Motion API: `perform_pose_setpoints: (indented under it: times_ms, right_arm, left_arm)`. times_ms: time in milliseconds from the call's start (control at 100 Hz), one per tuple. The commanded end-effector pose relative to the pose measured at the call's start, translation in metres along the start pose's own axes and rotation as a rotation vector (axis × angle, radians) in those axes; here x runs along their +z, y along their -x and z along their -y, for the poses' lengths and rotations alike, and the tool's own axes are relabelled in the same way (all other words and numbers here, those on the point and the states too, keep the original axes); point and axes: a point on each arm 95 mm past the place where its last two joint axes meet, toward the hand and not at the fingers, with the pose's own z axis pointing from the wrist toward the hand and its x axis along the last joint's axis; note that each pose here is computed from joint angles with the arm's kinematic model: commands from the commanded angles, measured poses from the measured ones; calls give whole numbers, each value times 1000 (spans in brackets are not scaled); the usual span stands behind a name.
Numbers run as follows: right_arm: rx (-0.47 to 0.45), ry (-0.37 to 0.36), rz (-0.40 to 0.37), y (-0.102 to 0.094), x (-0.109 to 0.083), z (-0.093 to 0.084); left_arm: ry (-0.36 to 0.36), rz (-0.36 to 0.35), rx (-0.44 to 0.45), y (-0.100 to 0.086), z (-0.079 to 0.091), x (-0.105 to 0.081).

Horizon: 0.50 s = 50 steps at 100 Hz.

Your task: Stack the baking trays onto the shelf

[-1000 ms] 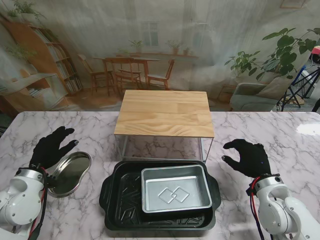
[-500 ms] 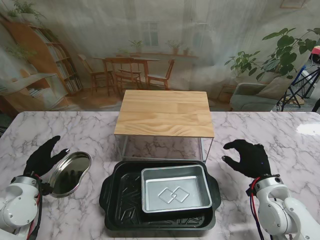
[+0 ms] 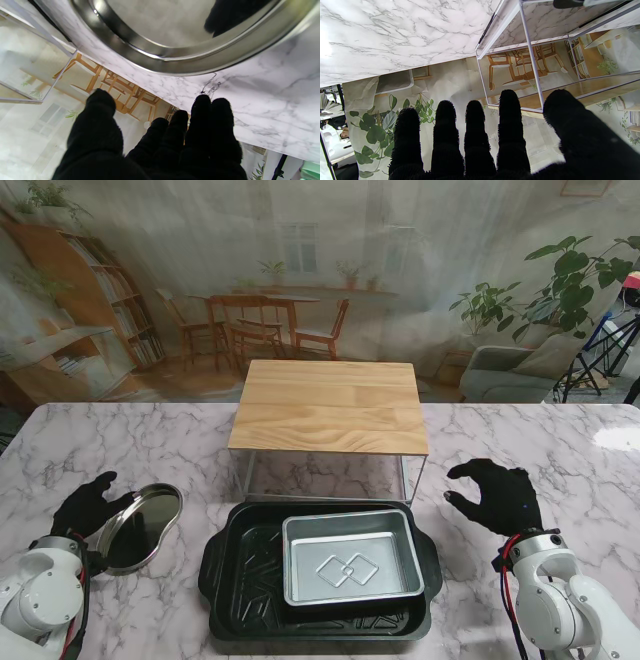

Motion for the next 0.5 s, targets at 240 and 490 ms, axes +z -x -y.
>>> perform_pose_setpoints:
  times_ms: [240,490]
  right_arm:
    - [8,-7,7,1,-1,3]
    - [13,-8,9,1,-1,4]
  left_arm:
    - [62,68,31,7,-20,4]
    - [87,104,46,9,-28,6]
